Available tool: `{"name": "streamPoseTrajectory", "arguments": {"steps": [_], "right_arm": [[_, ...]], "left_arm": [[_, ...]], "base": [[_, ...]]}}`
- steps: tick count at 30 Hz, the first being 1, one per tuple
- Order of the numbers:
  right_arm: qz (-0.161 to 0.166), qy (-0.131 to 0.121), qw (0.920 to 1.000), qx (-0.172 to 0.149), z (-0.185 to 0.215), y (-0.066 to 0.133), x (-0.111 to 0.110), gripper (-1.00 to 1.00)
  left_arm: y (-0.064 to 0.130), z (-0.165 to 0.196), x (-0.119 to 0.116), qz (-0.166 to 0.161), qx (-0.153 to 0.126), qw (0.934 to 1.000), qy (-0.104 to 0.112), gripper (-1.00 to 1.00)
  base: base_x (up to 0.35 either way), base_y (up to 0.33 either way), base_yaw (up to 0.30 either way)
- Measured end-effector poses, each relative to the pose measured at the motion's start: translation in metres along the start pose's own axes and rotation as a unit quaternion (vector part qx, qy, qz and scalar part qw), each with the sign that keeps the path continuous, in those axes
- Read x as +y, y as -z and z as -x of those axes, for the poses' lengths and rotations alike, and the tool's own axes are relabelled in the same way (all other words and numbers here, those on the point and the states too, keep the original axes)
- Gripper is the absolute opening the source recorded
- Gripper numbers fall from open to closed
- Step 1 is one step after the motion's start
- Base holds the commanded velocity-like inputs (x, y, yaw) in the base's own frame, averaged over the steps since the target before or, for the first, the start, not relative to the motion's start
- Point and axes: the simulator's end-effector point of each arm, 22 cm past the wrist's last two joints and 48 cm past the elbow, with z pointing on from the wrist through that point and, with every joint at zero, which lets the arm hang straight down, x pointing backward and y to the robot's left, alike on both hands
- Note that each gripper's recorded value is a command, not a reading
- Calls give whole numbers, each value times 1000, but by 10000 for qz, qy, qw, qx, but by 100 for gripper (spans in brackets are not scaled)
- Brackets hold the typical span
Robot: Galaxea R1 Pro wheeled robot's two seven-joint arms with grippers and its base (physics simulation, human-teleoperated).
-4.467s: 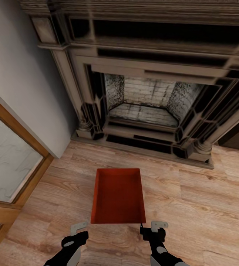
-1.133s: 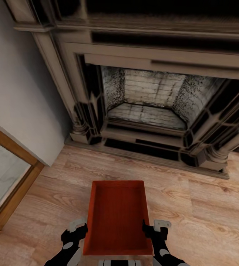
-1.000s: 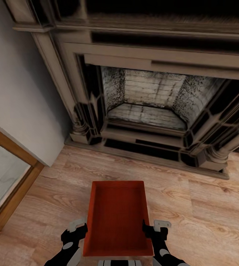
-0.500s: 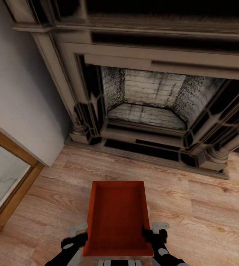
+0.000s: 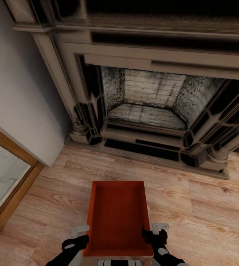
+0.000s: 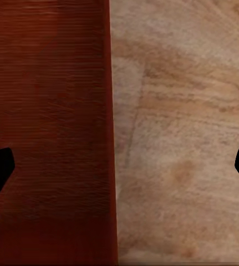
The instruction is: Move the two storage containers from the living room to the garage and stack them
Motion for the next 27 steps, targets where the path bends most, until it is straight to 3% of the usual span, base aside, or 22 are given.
{"name": "streamPoseTrajectory", "arguments": {"steps": [7, 27], "right_arm": [[-3, 8, 10000, 62, -3, 0, 0, 100], [26, 34, 10000, 82, -4, 0, 1, 100]], "left_arm": [[1, -5, -9, -103, 74, 9993, -352, 100], [2, 4, -11, -115, -55, 9993, -356, 100]], "base": [[0, 0, 0], [0, 23, 0]]}}
